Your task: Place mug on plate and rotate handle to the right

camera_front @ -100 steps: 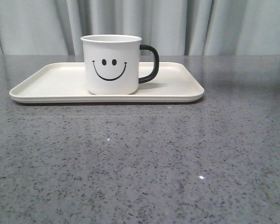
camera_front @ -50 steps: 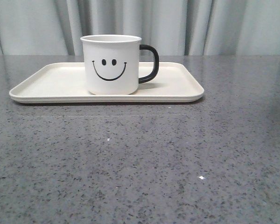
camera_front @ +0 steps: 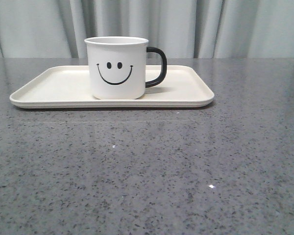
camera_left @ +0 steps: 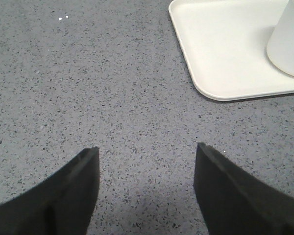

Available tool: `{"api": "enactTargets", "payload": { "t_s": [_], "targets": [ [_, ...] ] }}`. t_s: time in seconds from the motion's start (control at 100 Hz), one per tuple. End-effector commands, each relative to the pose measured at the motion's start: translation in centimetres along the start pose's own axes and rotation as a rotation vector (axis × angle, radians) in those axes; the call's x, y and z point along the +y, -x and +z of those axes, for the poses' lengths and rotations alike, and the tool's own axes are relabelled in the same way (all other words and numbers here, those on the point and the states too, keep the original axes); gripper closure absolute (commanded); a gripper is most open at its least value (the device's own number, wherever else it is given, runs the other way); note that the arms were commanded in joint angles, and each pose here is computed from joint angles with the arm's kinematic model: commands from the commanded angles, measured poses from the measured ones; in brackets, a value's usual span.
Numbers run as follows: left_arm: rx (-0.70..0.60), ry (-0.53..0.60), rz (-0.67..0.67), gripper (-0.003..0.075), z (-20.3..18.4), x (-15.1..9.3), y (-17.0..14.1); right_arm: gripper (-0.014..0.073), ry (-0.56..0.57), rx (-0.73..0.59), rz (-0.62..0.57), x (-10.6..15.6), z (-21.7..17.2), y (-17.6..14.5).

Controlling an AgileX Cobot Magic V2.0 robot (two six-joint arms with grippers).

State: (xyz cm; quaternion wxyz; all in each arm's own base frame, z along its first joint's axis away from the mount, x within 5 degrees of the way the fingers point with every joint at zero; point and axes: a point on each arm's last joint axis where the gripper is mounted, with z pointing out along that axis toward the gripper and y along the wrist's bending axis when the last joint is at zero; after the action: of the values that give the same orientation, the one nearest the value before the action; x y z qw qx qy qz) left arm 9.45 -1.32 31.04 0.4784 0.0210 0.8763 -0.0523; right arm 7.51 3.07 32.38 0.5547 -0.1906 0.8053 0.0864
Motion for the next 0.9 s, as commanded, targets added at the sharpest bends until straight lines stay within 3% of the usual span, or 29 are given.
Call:
{"api": "enactTargets", "payload": {
  "t_s": [0.0,0.34,0.43,0.63,0.66,0.89],
  "targets": [
    [-0.095,-0.010,-0.006,0.0300,-0.5,-0.1,1.4,0.0074,-0.044,-0.127,0.003,-0.3,-0.6,0.0],
    [-0.095,-0.010,-0.006,0.0304,-0.5,-0.1,1.4,0.0097,-0.055,-0.154,-0.011,-0.2,-1.0,-1.6],
    [-0.098,-0.011,-0.006,0.0373,-0.5,-0.1,1.4,0.0204,-0.055,-0.159,-0.011,-0.2,-1.1,-1.5],
    [-0.100,-0.011,-0.006,0.0722,-0.5,-0.1,1.4,0.0615,-0.055,-0.162,-0.011,-0.2,-1.1,-1.5],
    [-0.102,-0.011,-0.004,0.0737,-0.5,-0.1,1.5,0.0668,-0.055,-0.162,-0.011,-0.2,-1.1,-1.5],
    [-0.107,-0.012,-0.004,0.0740,-0.5,-0.1,1.5,0.0660,-0.055,-0.164,-0.011,-0.2,-1.1,-1.5]
  ]
}}
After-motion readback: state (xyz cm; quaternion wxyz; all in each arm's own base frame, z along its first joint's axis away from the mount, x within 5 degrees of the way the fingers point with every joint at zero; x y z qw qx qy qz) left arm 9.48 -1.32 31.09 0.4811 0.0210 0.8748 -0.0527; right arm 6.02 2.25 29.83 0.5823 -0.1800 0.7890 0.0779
